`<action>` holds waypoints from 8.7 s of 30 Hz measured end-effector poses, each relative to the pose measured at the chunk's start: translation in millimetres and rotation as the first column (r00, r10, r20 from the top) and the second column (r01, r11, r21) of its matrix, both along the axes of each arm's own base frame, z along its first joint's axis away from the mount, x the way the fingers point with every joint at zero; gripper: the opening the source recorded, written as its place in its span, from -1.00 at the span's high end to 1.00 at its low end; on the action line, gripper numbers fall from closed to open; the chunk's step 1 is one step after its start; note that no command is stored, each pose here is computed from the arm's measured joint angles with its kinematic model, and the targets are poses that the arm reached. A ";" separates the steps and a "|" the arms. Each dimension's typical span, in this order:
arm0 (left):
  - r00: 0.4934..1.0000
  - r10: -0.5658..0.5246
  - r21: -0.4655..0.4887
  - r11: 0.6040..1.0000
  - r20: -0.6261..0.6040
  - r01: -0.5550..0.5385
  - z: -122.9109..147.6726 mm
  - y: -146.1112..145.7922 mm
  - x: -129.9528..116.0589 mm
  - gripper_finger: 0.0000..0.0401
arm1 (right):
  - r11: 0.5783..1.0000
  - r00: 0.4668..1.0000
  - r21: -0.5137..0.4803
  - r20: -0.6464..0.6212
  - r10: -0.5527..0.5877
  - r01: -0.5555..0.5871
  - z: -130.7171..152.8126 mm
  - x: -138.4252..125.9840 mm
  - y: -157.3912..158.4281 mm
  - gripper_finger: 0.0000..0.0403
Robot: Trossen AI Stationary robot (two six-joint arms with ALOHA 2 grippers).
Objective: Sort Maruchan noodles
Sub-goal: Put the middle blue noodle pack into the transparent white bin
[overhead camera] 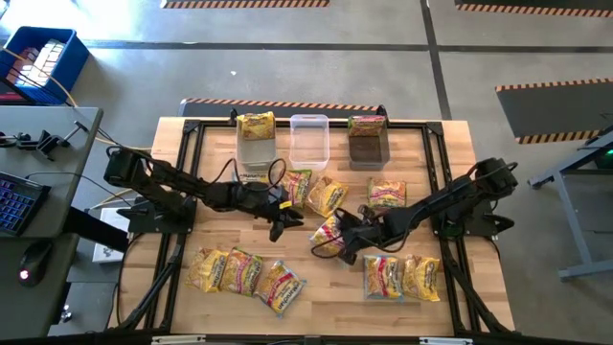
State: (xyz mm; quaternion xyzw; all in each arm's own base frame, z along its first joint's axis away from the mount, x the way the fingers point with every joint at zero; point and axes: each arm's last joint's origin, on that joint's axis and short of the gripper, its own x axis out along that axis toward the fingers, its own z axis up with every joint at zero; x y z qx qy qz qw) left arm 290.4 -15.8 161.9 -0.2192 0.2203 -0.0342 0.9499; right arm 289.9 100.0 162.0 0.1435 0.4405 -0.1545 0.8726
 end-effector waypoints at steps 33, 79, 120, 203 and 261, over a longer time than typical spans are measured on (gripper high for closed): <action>0.992 0.046 -0.066 0.996 -0.116 -0.054 -39.2 -7.3 9.0 0.49 | 0.967 0.963 0.018 -0.082 0.256 -0.256 13.4 -13.2 6.1 0.98; 0.982 -0.007 -0.407 0.911 -0.190 -0.072 -39.8 -8.1 10.3 0.49 | 0.948 0.937 -0.009 -0.156 0.312 -0.317 -41.7 9.9 10.7 0.98; 0.913 -0.296 0.120 0.933 -0.280 0.339 -48.5 -28.3 50.8 0.10 | 0.934 0.926 -0.027 -0.141 0.349 -0.356 -42.1 11.8 10.7 0.98; 0.969 -0.239 0.632 0.742 -0.065 0.225 21.5 -47.5 41.8 1.00 | 0.822 0.915 0.413 0.262 0.306 -0.393 6.8 43.5 -57.0 0.42; 0.932 0.000 0.262 0.960 0.361 -0.101 14.0 66.3 -76.2 1.00 | 0.834 0.873 -0.286 -0.278 0.400 -0.472 145.9 106.9 -350.2 0.86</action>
